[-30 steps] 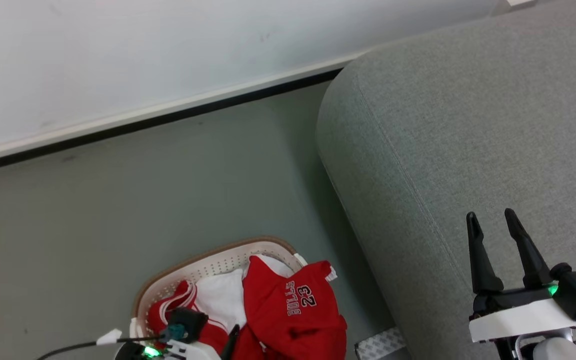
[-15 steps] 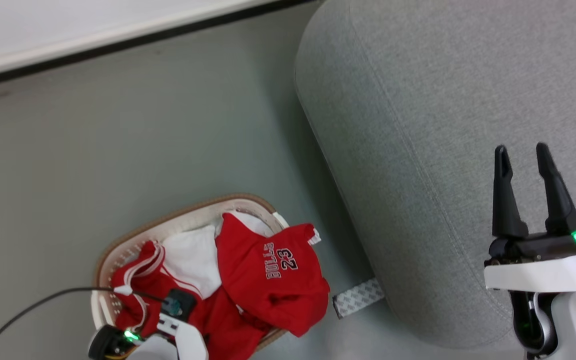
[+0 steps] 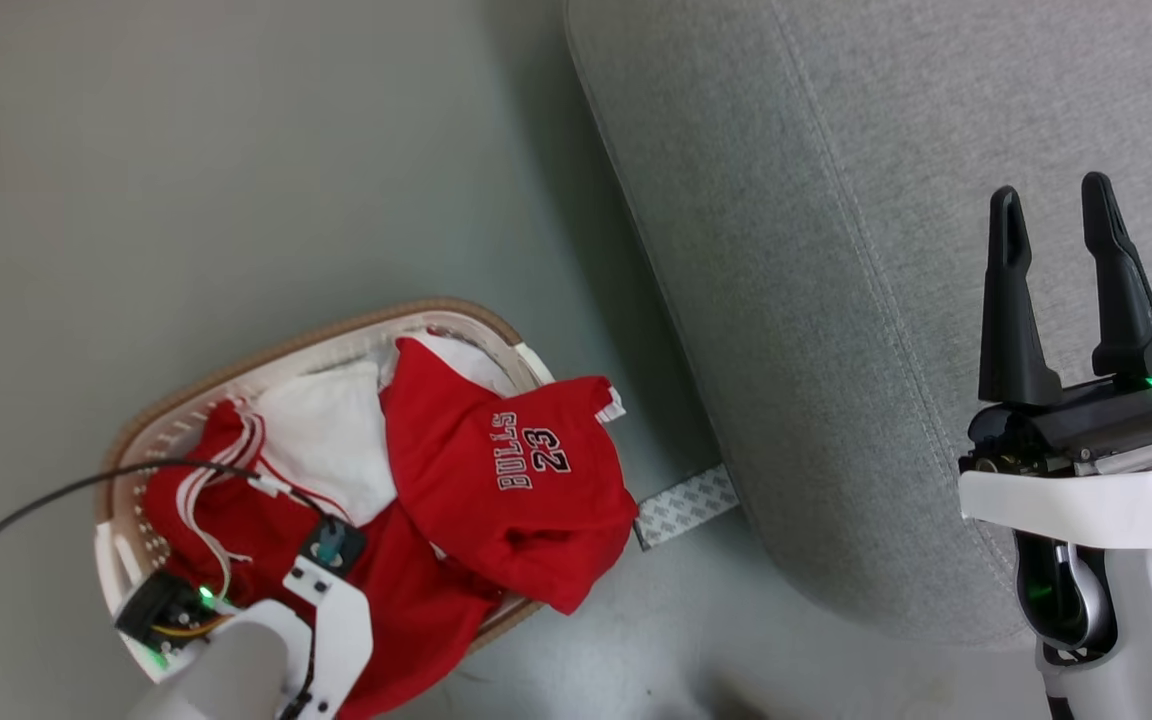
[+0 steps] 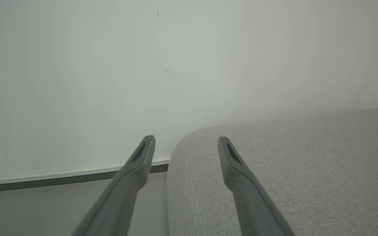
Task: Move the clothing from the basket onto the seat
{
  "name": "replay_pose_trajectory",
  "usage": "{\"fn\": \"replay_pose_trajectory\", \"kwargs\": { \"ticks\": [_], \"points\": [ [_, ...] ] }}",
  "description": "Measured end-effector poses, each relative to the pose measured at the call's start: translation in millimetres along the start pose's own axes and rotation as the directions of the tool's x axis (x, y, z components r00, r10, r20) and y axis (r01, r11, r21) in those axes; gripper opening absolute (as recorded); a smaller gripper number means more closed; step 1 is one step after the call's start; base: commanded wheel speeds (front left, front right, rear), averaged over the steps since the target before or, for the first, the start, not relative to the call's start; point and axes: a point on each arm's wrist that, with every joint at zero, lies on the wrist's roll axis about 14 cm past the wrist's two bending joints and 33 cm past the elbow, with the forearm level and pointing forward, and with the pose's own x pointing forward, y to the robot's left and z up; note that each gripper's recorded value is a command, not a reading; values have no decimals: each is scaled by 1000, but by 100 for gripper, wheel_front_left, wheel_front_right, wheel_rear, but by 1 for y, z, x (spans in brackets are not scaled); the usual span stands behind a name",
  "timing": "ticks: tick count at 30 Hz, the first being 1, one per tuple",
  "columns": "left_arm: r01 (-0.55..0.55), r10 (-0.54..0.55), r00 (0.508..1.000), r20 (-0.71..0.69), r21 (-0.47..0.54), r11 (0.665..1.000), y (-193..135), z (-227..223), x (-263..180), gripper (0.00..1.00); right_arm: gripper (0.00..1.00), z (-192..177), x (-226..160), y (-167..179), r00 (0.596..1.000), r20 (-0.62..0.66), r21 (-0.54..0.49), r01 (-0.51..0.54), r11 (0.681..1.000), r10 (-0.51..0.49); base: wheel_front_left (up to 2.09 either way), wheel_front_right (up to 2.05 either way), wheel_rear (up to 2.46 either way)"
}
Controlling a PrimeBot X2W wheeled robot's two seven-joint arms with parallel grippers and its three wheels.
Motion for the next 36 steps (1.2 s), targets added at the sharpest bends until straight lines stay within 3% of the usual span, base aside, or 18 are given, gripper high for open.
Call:
{"fn": "replay_pose_trajectory", "kwargs": {
  "ticks": [2,3,4,5,21,28,36],
  "points": [
    [8,-8,1000,-4,4,1000,2,1,8,95,100,-6,2,0,1000,-13,-1,-2,1000,2,0,0,0],
    [12,-12,1000,-8,7,1000,2,1,11,56,100,-10,3,0,1000,-19,3,-1,1000,1,0,0,0],
    [15,-15,1000,-12,9,1000,3,1,15,31,100,-14,3,0,1000,-28,6,0,1000,0,0,0,0],
    [19,-19,1000,-14,11,1000,3,1,18,0,100,-17,3,0,999,-37,7,1,1000,-1,0,0,0],
    [18,-14,996,91,-41,999,5,8,3,0,100,0,3,2,1000,2,17,-5,1000,5,0,0,0],
    [-5,19,980,198,-71,997,-5,22,-31,0,100,28,-7,7,998,61,9,-19,1000,18,0,0,0],
    [-60,108,923,369,-139,989,-5,49,-83,0,100,60,-23,22,989,133,37,-70,997,65,0,0,0]
  ]
}}
